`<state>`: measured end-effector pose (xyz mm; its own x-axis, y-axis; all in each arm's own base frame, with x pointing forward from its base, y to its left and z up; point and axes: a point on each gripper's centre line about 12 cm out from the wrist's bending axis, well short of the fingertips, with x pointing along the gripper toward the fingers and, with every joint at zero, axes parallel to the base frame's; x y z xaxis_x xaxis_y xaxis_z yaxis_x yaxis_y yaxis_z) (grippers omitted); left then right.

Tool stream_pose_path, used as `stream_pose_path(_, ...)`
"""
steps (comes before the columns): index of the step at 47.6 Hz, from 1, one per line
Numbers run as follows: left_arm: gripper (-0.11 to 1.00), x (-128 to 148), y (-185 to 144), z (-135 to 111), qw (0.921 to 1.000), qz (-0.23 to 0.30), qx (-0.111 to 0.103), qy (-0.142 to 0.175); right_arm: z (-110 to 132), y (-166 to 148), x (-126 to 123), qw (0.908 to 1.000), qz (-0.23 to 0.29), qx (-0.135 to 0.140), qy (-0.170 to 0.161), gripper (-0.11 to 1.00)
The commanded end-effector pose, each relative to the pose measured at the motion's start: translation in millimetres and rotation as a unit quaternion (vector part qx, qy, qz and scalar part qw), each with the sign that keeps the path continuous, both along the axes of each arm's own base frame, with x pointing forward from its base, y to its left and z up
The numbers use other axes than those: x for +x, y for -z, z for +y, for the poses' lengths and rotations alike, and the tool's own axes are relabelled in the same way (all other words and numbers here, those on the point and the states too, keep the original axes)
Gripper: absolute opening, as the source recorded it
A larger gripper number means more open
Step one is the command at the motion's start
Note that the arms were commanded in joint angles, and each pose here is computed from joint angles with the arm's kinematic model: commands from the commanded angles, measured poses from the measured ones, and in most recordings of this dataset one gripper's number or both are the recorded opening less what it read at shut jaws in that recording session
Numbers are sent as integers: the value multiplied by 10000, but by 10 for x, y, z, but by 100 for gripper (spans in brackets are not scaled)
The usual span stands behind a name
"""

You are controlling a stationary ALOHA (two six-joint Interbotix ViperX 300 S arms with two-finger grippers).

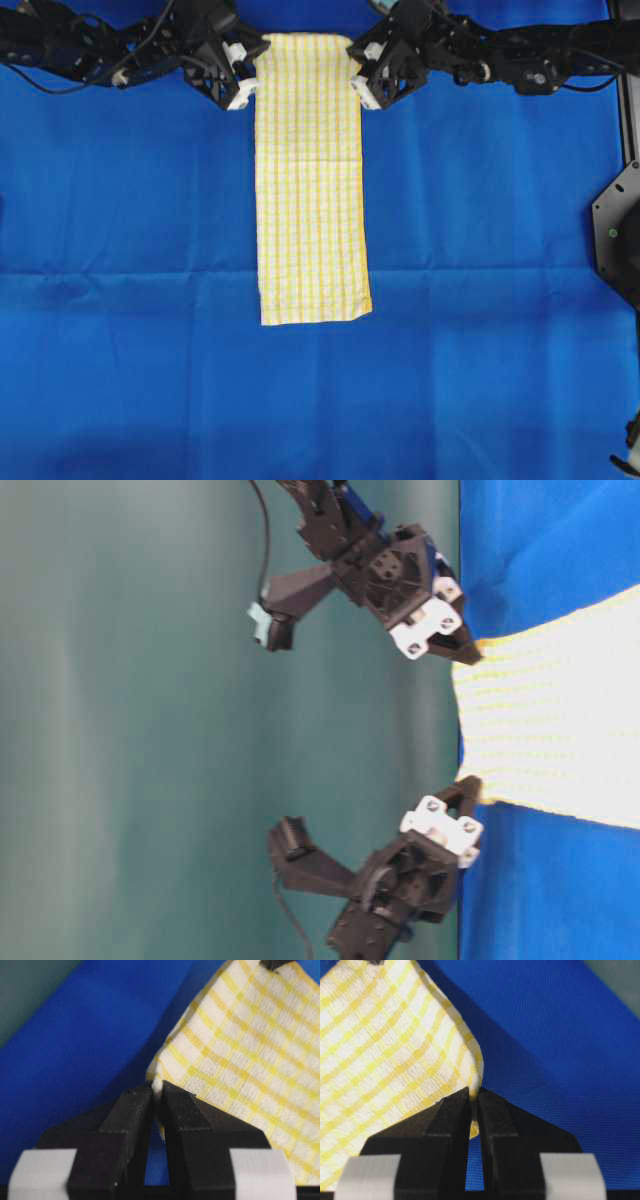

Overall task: Fold the yellow towel.
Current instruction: 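Move both grippers to the strip's top end and grasp its corners, then lift the top end and fold it down onto the bottom half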

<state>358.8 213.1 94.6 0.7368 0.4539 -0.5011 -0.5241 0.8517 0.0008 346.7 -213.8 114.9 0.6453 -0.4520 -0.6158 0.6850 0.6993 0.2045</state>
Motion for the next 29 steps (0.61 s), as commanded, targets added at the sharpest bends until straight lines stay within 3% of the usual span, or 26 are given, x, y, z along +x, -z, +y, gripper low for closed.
stream_pose_path(1, 4, 52, -324, -7, 9992, -331, 208, 46, -14, -285, -9, 9993, -324, -200, 32, 3)
stream_pose_path(11, 4, 26, -621, -40, 9981, -458, 398, 124, 22, -470, -66, 9984, -489, -299, 23, 3)
stream_pose_path(22, 4, 56, -649, -256, 9980, -372, 337, 376, 152, -526, -129, 9982, -526, -271, -60, 3)
stream_pose_path(29, 4, 89, -638, -515, 9968, -371, 266, 658, 403, -588, -133, 9974, -608, -233, -298, 3)
